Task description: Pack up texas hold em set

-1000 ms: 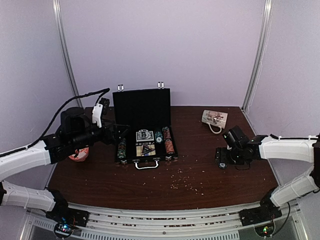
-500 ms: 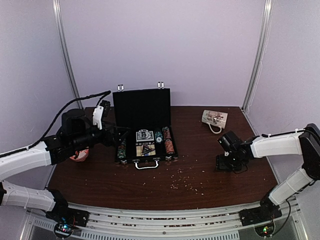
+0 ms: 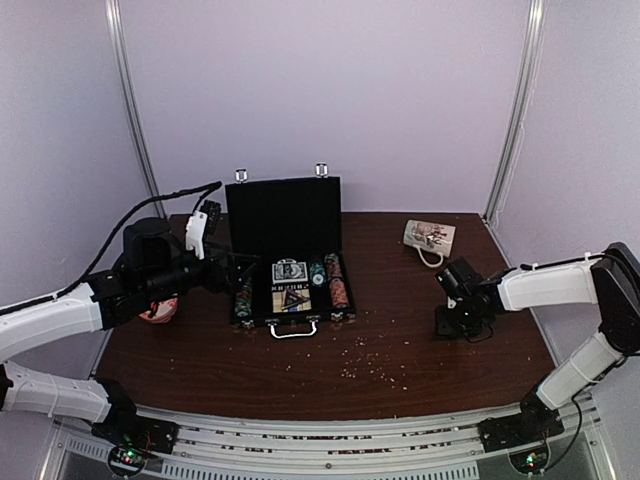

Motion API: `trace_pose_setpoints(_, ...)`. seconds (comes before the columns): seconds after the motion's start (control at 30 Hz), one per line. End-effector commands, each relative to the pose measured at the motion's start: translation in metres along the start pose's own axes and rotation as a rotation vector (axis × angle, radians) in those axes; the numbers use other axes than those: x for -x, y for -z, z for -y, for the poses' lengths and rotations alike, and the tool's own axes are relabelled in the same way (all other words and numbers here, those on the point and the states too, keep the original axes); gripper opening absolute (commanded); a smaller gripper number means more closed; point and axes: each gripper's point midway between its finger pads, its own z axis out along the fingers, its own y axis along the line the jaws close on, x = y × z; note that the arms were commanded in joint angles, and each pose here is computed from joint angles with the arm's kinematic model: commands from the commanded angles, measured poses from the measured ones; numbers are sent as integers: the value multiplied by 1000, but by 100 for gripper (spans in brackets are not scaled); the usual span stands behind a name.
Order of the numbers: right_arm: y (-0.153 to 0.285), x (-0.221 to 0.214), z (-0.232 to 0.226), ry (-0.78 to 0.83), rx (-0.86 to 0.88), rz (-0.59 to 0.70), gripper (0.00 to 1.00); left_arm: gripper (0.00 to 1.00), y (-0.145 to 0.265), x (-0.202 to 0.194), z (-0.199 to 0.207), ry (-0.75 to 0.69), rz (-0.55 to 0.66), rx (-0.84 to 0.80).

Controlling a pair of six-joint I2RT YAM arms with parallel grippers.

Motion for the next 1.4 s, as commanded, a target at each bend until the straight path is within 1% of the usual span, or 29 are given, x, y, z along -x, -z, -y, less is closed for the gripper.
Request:
trace_pose_setpoints(0.0,-14,-18,2,50,-15,-85,48,98,1,15,1,-7,48,-9)
trace_pose_setpoints(0.3,-18,-35,6,99,-82,-121,41,98,-2,13,4,5,36,-25)
trace_pose_setpoints(0.5,-17,-49,0,130,-73,-149,31,98,-2,11,5,12,29,-36)
trace_pose_setpoints(0.67,3,-44,-32,168,2,-121,28,98,-1,8,5,33,25,-37)
trace_pose_setpoints(0.87,36,-26,-85,211,103,-40,28,98,2,-2,6,98,34,-58)
trace_pose_setpoints(1.0,53,-12,-116,242,155,8,27,98,-3,-12,7,147,20,-76)
trace_pose_setpoints(1.1,60,-5,-135,272,187,30,27,98,-10,-24,13,224,5,-131)
trace_pose_setpoints(1.13,62,-3,-141,282,197,37,27,98,-11,-23,16,250,18,-156)
trace_pose_setpoints(1.23,69,5,-162,320,245,62,27,96,-24,-39,26,352,-14,-237)
trace_pose_setpoints(1.37,75,14,-189,397,297,84,26,88,-51,-56,44,481,-92,-375)
